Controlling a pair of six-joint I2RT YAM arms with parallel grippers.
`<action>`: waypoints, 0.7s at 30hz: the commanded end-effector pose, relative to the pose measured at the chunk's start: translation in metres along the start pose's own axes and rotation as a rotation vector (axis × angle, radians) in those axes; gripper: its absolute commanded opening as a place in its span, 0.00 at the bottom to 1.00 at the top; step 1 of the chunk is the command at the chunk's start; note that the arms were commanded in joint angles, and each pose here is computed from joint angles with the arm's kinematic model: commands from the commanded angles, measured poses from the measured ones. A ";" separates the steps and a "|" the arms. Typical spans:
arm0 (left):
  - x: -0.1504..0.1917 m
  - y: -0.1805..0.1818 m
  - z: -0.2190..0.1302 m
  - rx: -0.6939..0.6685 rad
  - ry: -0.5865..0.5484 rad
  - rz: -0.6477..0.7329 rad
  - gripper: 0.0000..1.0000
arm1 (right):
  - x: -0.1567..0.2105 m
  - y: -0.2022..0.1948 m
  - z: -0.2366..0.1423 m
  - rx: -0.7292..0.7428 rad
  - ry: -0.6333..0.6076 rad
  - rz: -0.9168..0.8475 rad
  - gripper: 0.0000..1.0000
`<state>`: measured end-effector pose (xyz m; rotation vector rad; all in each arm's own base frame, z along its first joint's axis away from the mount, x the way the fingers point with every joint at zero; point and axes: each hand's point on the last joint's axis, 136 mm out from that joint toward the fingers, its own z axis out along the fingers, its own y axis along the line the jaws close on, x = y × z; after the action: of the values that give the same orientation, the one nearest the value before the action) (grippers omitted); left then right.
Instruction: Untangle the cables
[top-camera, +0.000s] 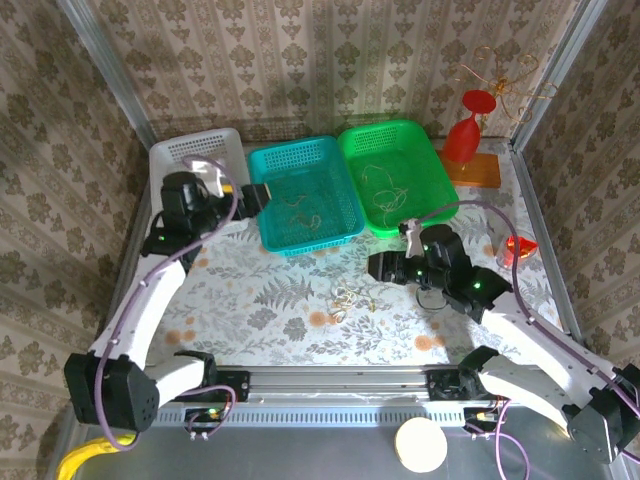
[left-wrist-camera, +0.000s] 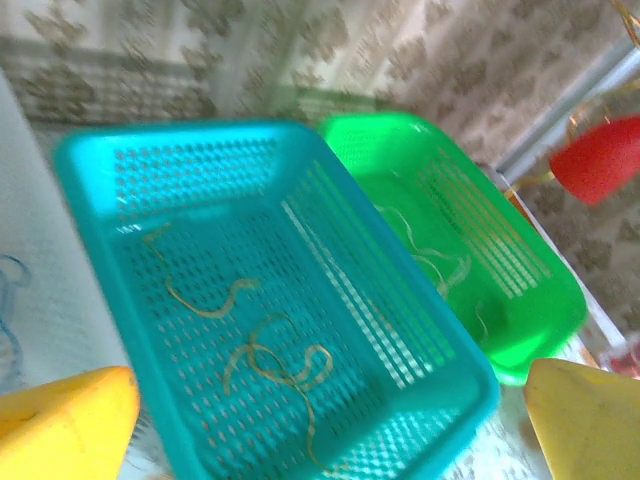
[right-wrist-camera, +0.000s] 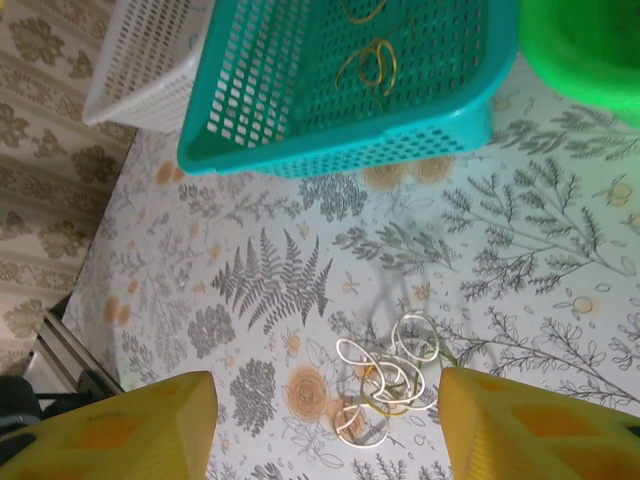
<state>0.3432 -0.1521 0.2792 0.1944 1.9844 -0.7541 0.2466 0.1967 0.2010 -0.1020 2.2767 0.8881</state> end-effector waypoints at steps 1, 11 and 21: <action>0.033 -0.011 0.000 -0.008 0.046 -0.005 1.00 | -0.014 0.005 -0.014 0.001 -0.016 0.018 0.62; 0.115 -0.066 0.024 0.048 0.167 0.040 1.00 | -0.007 -0.029 -0.010 0.096 0.038 0.075 0.57; 0.140 -0.094 0.048 0.105 0.211 0.034 1.00 | 0.068 -0.065 0.021 0.129 0.241 0.133 0.39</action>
<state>0.2583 -0.2724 0.1743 0.4275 2.1827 -0.8194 0.2393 0.1655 0.1275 0.0250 2.5272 0.7946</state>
